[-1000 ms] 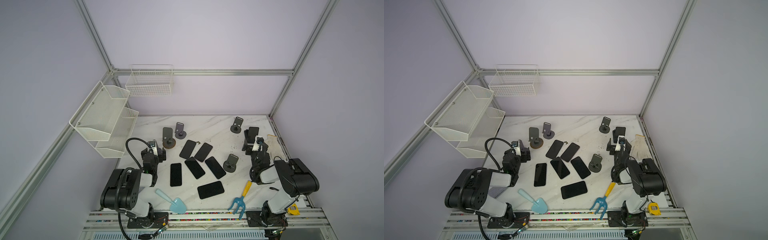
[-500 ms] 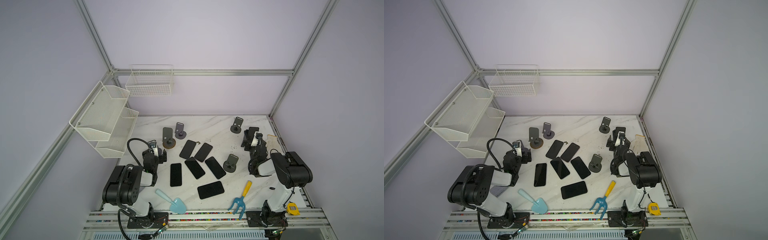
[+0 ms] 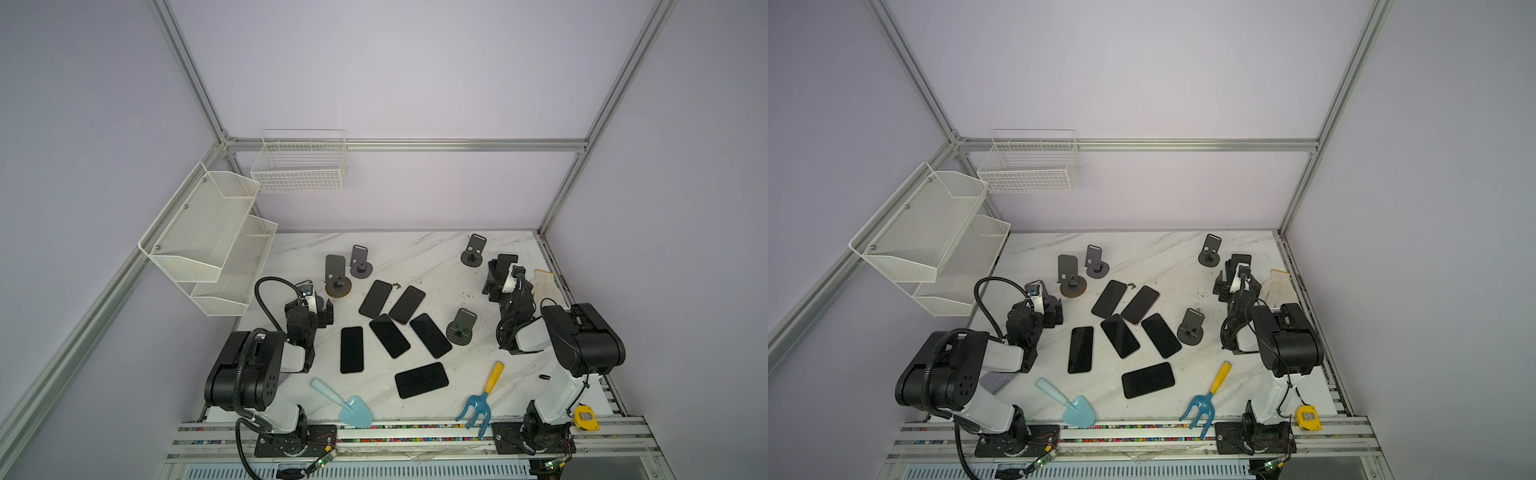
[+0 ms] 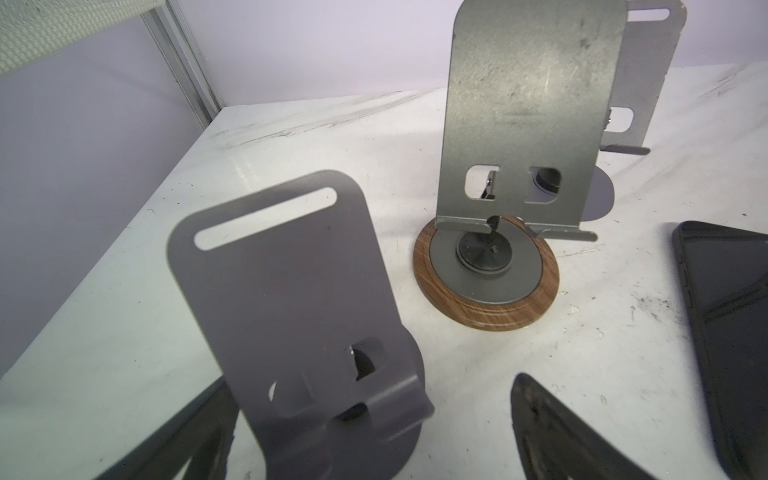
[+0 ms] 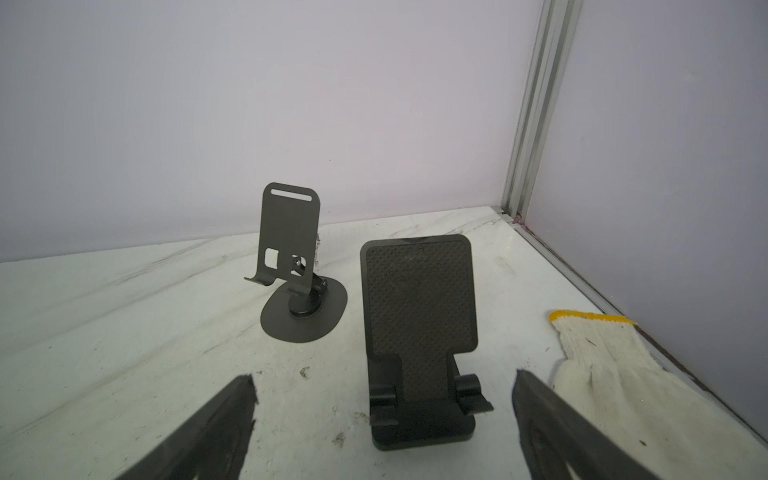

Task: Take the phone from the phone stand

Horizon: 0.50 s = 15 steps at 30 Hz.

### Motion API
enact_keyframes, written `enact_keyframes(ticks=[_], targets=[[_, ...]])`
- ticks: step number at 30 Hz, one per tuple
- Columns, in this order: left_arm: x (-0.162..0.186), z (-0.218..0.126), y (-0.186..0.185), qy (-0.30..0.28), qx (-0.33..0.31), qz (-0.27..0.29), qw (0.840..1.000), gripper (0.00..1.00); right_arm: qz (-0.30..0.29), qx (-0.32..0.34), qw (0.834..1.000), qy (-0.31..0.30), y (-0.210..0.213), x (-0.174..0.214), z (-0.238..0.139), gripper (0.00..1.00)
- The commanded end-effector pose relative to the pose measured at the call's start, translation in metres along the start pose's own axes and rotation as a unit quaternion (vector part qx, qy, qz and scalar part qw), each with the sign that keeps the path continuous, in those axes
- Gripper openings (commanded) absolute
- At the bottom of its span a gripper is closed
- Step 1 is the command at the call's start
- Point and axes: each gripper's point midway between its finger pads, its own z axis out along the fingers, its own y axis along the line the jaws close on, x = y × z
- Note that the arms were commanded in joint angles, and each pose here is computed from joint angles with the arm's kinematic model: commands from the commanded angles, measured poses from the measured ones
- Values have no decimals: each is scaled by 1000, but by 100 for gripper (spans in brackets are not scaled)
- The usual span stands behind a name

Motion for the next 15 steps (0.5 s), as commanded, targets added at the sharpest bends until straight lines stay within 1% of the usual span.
enact_keyframes(ticks=[1, 15], targets=[[-38, 7, 6, -50, -10, -12, 999, 100, 5, 7, 1000, -4, -3, -3, 0, 98], [-38, 7, 7, -50, -13, -13, 999, 99, 5, 6, 1000, -4, -3, -4, 0, 97]])
